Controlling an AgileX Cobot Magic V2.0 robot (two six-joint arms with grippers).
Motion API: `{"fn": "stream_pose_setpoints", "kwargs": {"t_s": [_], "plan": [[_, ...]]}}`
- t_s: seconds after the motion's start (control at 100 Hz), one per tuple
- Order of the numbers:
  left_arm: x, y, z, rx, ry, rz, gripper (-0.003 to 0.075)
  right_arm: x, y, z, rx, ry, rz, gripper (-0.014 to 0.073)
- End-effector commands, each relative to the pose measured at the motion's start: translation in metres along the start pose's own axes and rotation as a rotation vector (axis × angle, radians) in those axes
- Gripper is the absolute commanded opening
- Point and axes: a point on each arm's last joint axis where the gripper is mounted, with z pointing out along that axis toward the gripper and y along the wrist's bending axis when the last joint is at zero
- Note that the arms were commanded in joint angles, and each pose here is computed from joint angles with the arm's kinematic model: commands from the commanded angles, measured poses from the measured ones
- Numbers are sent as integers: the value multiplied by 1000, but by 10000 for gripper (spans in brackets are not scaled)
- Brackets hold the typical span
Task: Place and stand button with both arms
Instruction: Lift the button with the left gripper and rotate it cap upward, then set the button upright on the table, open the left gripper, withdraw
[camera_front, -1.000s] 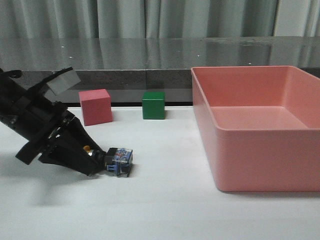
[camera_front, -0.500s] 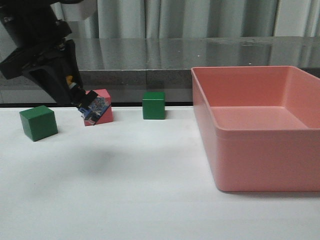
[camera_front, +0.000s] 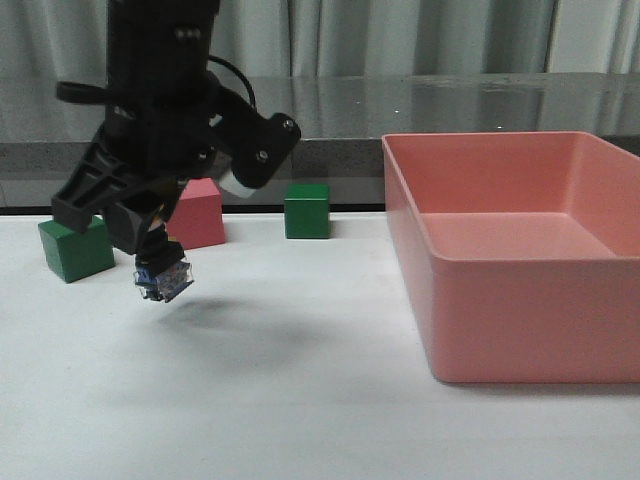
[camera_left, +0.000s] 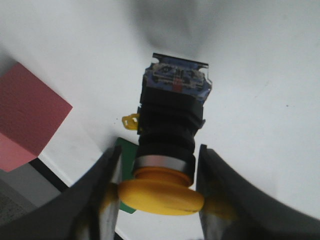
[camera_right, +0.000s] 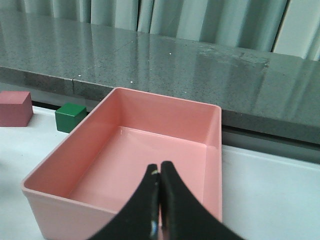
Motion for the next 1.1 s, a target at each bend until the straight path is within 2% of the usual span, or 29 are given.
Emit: {"fn": "stream_pose_setpoints", "kwargs": {"t_s": [0.0, 0.43, 0.53, 0.72, 0.79, 1.03, 1.09], "plan": [[5, 7, -19, -75, 38, -32, -19, -16, -3, -2, 30, -105, 10, -76], [-10, 1, -4, -7, 43, -17, -7, -18, -4, -2, 34, -119, 10, -76], [-10, 1, -5, -4, 43, -19, 78, -18, -4, -2, 34, -119, 10, -76], [-6, 2, -11, -20, 35, -28, 411, -18, -4, -2, 34, -119, 10, -76], [-4, 2, -15, -22, 21, -40, 482, -18, -4, -2, 34, -119, 10, -76], [22, -2, -55, -70, -15, -116, 490, -18, -4, -2, 34, -119, 10, -76], [36, -5, -69, -80, -16, -219, 452, -18, -4, -2, 34, -119, 10, -76]]}}
